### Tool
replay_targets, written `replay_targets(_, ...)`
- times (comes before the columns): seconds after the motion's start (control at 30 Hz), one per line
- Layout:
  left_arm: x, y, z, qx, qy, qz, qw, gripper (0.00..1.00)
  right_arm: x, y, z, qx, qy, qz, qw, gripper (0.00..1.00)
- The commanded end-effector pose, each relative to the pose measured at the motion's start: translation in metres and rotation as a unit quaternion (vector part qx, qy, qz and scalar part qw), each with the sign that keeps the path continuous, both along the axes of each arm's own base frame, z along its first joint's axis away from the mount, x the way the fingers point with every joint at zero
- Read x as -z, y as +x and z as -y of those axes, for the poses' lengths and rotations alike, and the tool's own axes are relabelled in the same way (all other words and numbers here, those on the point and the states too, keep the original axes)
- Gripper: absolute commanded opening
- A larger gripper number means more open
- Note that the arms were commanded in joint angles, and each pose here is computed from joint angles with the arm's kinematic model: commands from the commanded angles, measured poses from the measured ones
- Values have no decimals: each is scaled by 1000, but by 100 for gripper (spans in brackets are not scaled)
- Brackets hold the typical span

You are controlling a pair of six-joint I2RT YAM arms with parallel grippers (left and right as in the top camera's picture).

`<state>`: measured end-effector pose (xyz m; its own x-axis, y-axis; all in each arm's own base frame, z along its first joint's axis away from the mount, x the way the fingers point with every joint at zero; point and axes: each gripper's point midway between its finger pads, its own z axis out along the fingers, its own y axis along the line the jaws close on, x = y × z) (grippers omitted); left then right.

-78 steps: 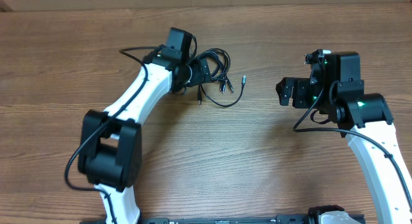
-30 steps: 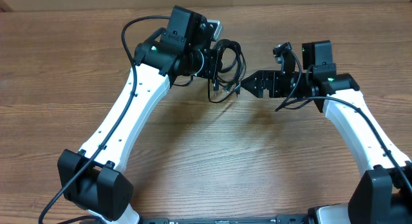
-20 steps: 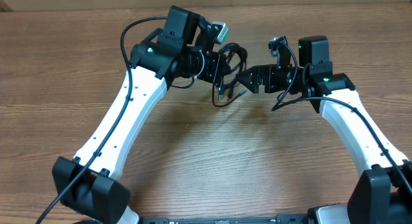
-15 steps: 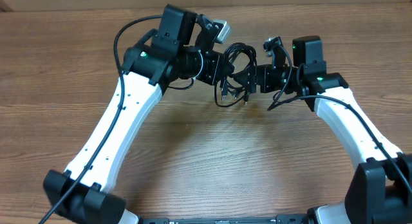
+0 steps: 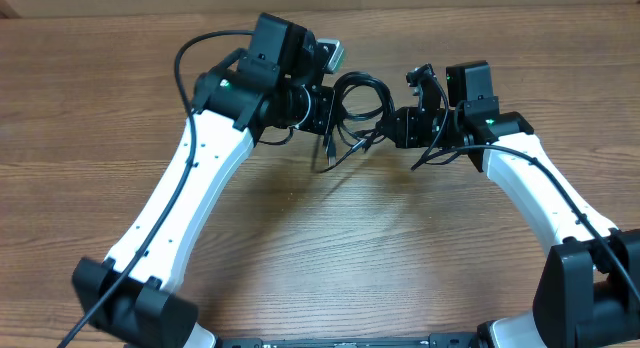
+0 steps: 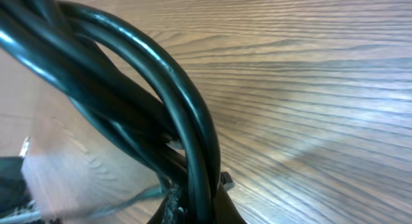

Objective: Untangle cables

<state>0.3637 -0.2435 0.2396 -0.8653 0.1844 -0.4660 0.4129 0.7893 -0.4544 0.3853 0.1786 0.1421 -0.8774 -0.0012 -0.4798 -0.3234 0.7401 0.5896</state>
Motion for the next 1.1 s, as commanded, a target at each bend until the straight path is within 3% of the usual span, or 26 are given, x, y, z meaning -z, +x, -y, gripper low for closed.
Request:
replay_targets(0.0, 16, 5, 2, -5, 17, -19, 1000, 43, -19, -3, -18, -38, 37, 16, 998, 4)
replay_targets(0.27, 33, 16, -10, -28, 59, -16, 998, 45, -32, -24, -34, -86, 96, -9, 992, 4)
replay_targets(0.47, 36, 26, -25, -54, 91, -2, 994, 65, -16, -33, -26, -89, 59, -27, 994, 4)
replay_targets(0.53, 37, 28, -28, -59, 93, 0, 994, 65, -11, -35, -22, -84, 47, -37, 995, 4)
replay_targets(0.67, 37, 32, -35, -72, 106, 6, 992, 63, -9, -44, -26, -104, 39, -37, 993, 4)
replay_targets(0.87, 42, 22, -22, -117, 49, -71, 989, 44, -19, -53, -42, -133, 39, -12, 990, 4)
replay_targets(1.07, 44, 10, -5, -161, -13, -160, 974, 44, -32, -51, -45, -137, 42, 16, 989, 4)
